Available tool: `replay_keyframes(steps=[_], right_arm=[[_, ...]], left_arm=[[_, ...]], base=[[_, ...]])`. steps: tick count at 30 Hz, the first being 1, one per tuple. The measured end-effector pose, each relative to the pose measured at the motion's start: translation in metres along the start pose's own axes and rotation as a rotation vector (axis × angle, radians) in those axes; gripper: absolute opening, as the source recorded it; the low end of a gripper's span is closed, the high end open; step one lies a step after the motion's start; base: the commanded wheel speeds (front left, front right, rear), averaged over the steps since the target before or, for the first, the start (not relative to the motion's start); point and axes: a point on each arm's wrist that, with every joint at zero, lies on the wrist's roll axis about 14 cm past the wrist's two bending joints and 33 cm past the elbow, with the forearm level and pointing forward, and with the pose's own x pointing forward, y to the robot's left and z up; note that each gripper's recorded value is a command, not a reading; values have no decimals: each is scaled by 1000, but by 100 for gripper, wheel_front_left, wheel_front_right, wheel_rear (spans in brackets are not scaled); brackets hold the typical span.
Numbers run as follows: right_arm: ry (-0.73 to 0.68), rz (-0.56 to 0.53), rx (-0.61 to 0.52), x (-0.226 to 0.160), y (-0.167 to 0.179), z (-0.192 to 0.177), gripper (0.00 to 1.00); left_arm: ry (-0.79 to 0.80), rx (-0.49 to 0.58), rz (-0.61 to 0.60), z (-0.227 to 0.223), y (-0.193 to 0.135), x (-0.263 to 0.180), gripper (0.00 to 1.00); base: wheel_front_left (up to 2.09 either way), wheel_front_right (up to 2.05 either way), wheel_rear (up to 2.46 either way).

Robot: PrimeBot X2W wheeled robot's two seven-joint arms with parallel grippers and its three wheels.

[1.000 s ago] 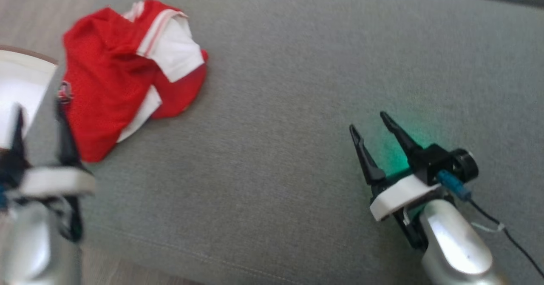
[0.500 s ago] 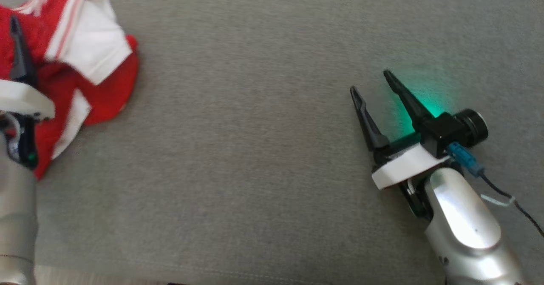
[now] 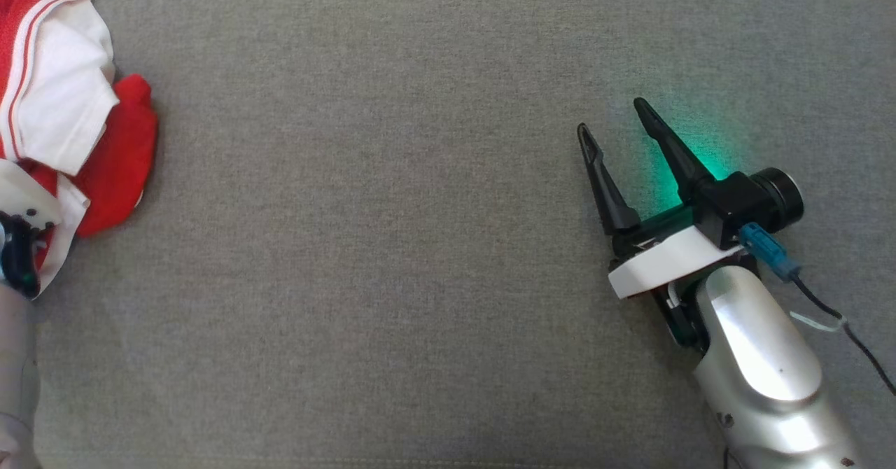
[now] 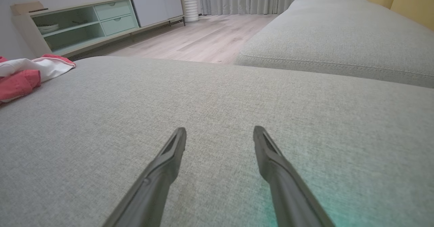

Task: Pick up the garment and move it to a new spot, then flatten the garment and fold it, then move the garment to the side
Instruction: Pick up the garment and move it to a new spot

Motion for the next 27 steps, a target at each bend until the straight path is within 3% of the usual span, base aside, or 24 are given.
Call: replay_keyframes(steps=[5,9,16,27], right_arm=[[-4,-5,8,-3,2,4,100],[-17,-16,7,-9,2,12,100],[-21,-55,16,-29,0,18,100],[-49,-108,19,-54,-8,33,100]], left_arm=[[-38,30,-33,10,-7,-2,0],[-155,86,-102,41,-28,-5,0],[-416,214,-350,129,-129,-29,0],[-584,296,-787,151,-274,-112,0]], base=[[0,0,0],[0,0,0],[0,0,0],[0,0,0]])
